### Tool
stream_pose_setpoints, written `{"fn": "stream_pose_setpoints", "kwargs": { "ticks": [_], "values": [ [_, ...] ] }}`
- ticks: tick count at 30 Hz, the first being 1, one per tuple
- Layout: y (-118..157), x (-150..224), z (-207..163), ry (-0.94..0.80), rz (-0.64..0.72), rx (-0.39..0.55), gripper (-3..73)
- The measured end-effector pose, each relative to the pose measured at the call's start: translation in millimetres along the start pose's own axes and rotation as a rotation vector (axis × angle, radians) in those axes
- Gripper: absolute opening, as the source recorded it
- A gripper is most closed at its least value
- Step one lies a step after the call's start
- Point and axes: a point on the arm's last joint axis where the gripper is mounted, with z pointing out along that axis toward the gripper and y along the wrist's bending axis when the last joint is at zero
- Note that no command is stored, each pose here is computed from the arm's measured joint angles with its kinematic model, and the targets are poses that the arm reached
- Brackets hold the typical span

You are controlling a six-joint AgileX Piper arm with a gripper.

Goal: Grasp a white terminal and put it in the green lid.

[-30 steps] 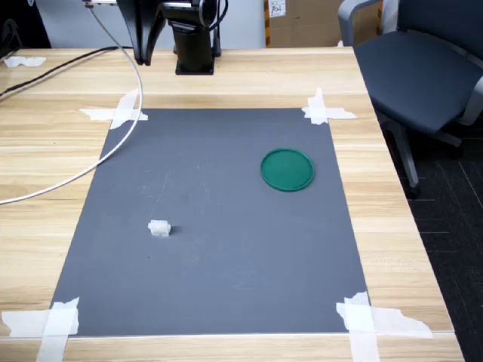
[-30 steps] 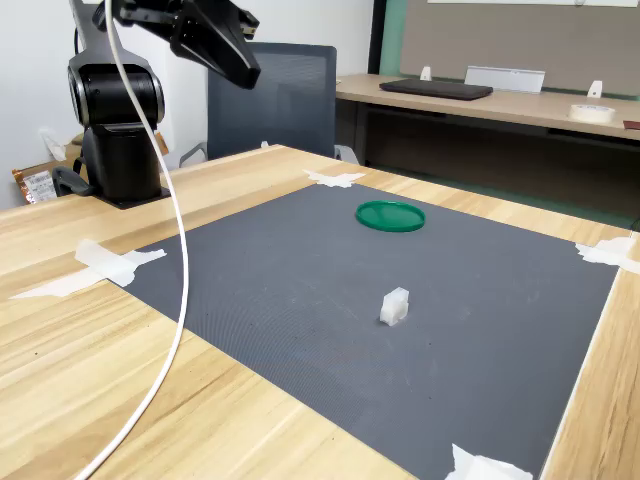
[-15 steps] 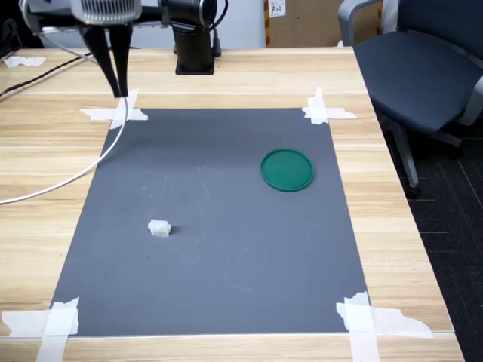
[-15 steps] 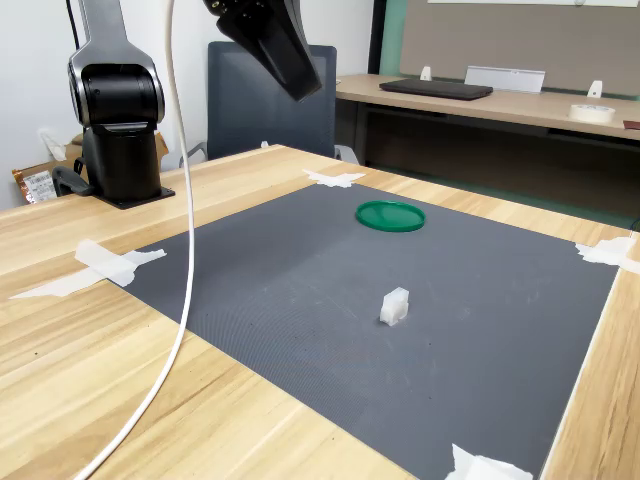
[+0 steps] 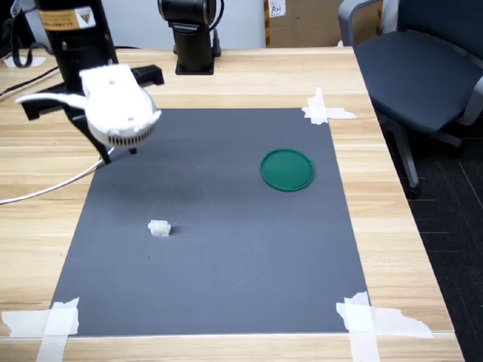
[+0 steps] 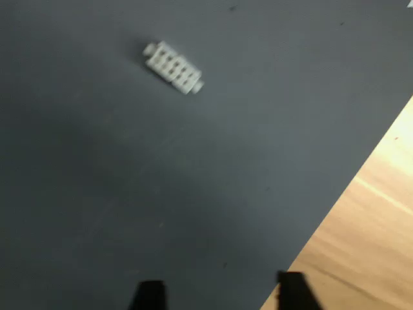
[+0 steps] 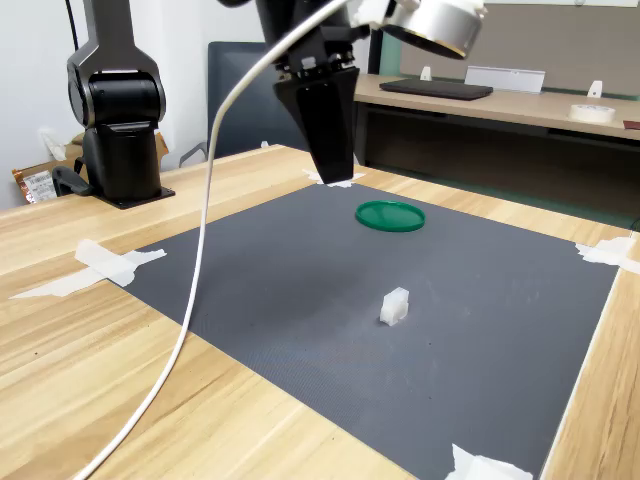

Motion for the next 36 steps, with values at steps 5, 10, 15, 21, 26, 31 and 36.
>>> {"fn": "stream_pose_setpoints", "kwargs": {
  "ticks": [5, 10, 15, 21, 26, 31, 36],
  "values": [
    [-0.4, -17.8, 1.7, -0.019, -0.055, 0.018, 46.9],
    [-2.7, -22.2, 10.3, 0.001, -0.222, -0.010, 47.3],
    [-2.8, -21.6, 28.4, 0.032, -0.377, -0.051, 47.3],
    [-6.3, -24.6, 47.1, 0.029, -0.417, -0.047, 47.3],
    [-5.4, -25.6, 63.8, 0.031, -0.405, -0.082, 47.3],
    [2.0, -30.7, 75.4, 0.029, -0.405, -0.114, 47.3],
    [13.2, -38.5, 87.9, 0.055, -0.359, -0.123, 47.3]
  ]
}}
